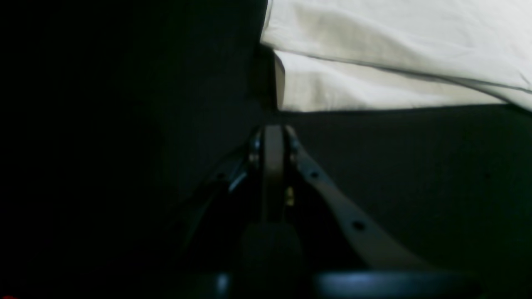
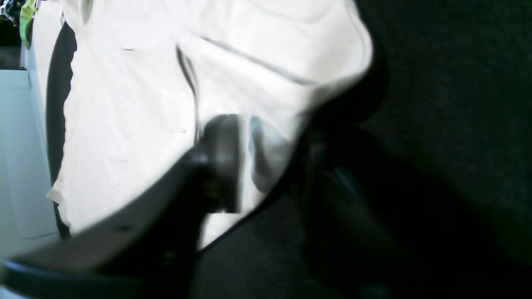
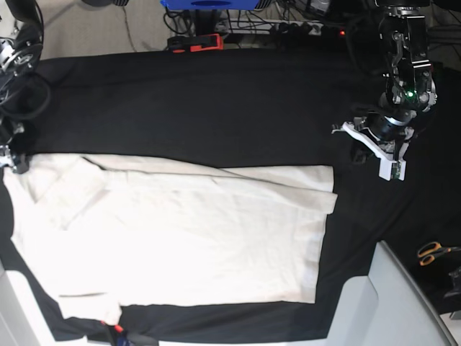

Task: Fold the T-shirt properly
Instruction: 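Regrasp the folded edge with both grippers near shoulder and hem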

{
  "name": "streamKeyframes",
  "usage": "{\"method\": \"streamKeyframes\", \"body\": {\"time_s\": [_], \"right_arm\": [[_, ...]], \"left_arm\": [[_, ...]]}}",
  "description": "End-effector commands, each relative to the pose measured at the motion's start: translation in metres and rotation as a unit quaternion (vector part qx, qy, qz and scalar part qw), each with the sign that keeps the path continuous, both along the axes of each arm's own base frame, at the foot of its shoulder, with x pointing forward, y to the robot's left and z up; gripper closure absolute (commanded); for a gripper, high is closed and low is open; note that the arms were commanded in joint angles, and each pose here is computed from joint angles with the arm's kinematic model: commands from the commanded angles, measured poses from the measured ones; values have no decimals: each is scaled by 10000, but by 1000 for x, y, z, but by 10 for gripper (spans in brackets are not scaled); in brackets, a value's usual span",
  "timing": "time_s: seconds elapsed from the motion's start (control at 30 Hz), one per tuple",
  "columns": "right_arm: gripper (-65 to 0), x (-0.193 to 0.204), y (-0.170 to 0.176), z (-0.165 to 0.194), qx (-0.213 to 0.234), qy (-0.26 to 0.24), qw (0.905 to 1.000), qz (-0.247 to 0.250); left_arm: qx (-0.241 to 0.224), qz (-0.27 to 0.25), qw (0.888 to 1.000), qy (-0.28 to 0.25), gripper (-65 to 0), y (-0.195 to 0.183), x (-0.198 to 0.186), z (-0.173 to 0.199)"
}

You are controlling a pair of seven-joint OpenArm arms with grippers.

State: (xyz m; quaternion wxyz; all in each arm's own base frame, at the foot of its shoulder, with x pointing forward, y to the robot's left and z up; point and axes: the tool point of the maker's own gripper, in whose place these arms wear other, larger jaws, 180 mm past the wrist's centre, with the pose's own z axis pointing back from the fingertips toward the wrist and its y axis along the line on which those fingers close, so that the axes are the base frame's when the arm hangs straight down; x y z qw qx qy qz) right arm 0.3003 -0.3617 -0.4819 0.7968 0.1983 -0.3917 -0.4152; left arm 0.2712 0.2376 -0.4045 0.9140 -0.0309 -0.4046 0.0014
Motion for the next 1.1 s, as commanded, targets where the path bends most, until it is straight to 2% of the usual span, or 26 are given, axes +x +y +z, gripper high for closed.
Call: {"method": "streamKeyframes", "body": {"time_s": [0.0, 0.03, 0.1, 0.33, 0.4, 0.47, 0.57, 0.63, 0.7, 0.9, 1.07], "right_arm": [[-56, 13, -15, 18, -175, -256, 9995, -44], [0, 13, -15, 18, -175, -256, 9995, -44], [-17, 12, -13, 16, -154, -245, 9996, -39], [-2, 7, -10, 12, -142, -176, 9997, -13], [-2, 4, -10, 10, -143, -151, 9998, -7], [-2, 2, -11, 9, -152, -133, 9998, -1], [-2, 1, -11, 9, -158, -123, 9998, 13], [-2, 2, -9, 11, -172, -199, 9996, 113], [0, 1, -6, 12, -203, -271, 9992, 234], [0, 0, -6, 13, -219, -294, 9989, 283], [0, 0, -6, 13, -219, -294, 9989, 283]], "left_arm": [[1, 20, 9999, -141, -8, 4, 6, 7], [-10, 44, 10000, -85, -21, 5, 4, 3], [-90, 110, 9999, -14, -102, 5, 5, -5], [-433, 295, 9983, 239, -428, -9, -3, -30], [-700, 374, 9966, 233, -507, -16, -3, -33], [-1193, 539, 9912, 171, -546, -21, 5, -34], [-1885, 915, 9772, 347, -546, -24, 8, -53], [-2085, 1103, 9713, 305, -546, -23, 12, -60], [-2198, 1249, 9673, 213, -536, -24, 14, -65], [-2412, 1468, 9590, 225, -416, -35, 19, -80], [-2603, 1533, 9529, 269, -410, -46, 31, -85]]}}
